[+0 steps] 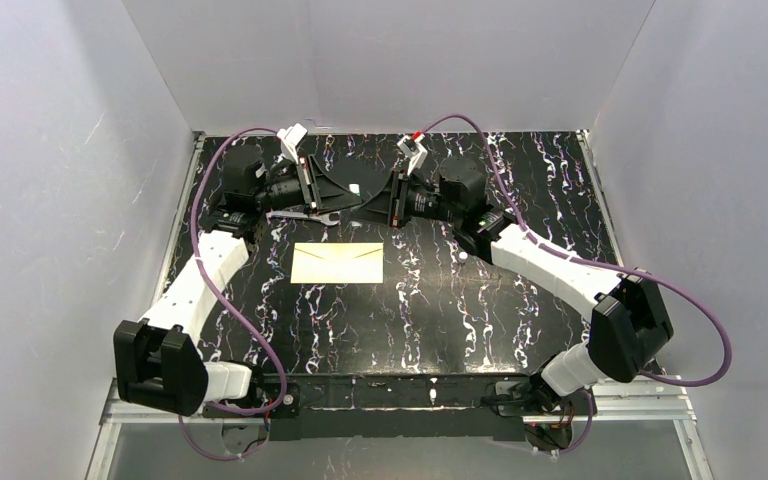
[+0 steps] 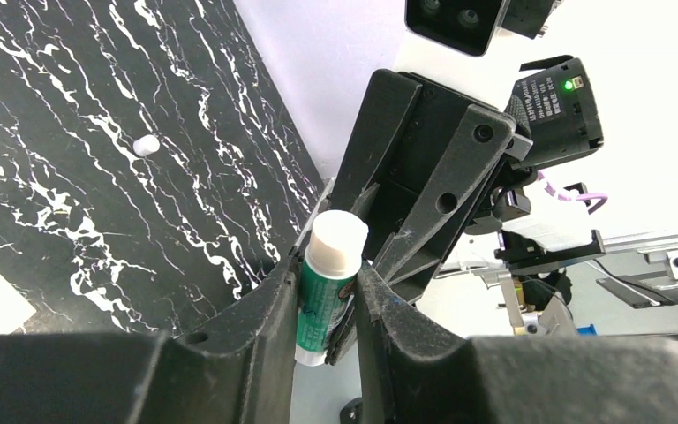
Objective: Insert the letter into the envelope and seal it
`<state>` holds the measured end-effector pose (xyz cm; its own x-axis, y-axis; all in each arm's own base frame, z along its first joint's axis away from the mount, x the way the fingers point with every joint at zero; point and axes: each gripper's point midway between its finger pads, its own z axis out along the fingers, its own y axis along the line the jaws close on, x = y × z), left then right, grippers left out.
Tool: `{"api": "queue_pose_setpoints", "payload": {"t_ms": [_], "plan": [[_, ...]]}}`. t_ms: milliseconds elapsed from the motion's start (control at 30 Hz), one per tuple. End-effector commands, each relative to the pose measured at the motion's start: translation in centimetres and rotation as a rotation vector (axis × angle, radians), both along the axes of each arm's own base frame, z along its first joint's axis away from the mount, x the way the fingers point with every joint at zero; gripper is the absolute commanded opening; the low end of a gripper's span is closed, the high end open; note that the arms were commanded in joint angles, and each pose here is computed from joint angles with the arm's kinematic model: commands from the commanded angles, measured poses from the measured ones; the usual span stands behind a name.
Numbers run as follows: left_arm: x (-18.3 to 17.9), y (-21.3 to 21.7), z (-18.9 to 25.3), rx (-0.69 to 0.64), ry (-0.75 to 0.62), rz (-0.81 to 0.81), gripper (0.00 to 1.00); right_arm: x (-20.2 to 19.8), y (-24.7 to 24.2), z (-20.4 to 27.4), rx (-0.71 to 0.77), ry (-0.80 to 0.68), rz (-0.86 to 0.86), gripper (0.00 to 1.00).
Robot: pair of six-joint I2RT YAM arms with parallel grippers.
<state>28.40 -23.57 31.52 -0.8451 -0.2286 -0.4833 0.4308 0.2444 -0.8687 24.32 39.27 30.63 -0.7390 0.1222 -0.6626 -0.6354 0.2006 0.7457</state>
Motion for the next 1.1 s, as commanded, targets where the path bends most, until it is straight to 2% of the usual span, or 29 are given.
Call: {"api": "queue_pose_setpoints", "payload": {"t_ms": [0, 67, 167, 233, 300, 367, 400, 500, 533, 600, 833, 1067], "plan": [[-1.2, -0.5, 1.2, -0.052, 0.010, -0.051, 0.12, -1.3, 0.6, 3.3, 0.078, -0.094, 0.075, 0.08], [-1.5, -0.6, 1.0, -0.053, 0.013, -0.061, 0.12, -1.3, 0.7, 3.4, 0.084, -0.098, 0.079, 0.08], [-1.8, -0.8, 0.9, -0.054, 0.018, -0.076, 0.23, -1.4, 0.9, 3.4, 0.085, -0.098, 0.097, 0.08], [-1.9, -1.0, 0.9, -0.055, 0.019, -0.090, 0.24, -1.5, 1.0, 3.6, 0.088, -0.101, 0.107, 0.08], [-2.1, -1.2, 1.2, -0.057, 0.012, -0.099, 0.18, -1.5, 1.0, 3.9, 0.094, -0.102, 0.107, 0.09], [-2.0, -1.2, 1.8, -0.061, -0.011, -0.094, 0.02, -1.3, 0.9, 4.2, 0.099, -0.098, 0.092, 0.12], [-2.0, -1.2, 2.2, -0.064, -0.026, -0.089, 0.00, -1.1, 0.8, 4.4, 0.104, -0.095, 0.075, 0.18], [-1.3, -1.0, 4.4, -0.076, -0.100, -0.030, 0.00, -0.5, 0.0, 5.1, 0.135, -0.084, -0.012, 0.56], [-0.8, -0.9, 5.3, -0.082, -0.126, 0.004, 0.00, -0.3, -0.4, 5.2, 0.156, -0.073, -0.050, 0.65], [-0.1, -0.7, 7.3, -0.104, -0.168, 0.062, 0.00, -0.4, -1.2, 6.4, 0.241, -0.066, -0.095, 0.73], [1.0, -0.3, 13.2, -0.195, -0.251, 0.140, 0.00, -1.2, -4.2, 12.7, 0.593, -0.023, -0.160, 0.75], [0.2, -0.2, 15.8, -0.258, -0.259, 0.128, 0.00, -0.5, -4.7, 16.0, 0.682, -0.027, -0.189, 0.74]]}}
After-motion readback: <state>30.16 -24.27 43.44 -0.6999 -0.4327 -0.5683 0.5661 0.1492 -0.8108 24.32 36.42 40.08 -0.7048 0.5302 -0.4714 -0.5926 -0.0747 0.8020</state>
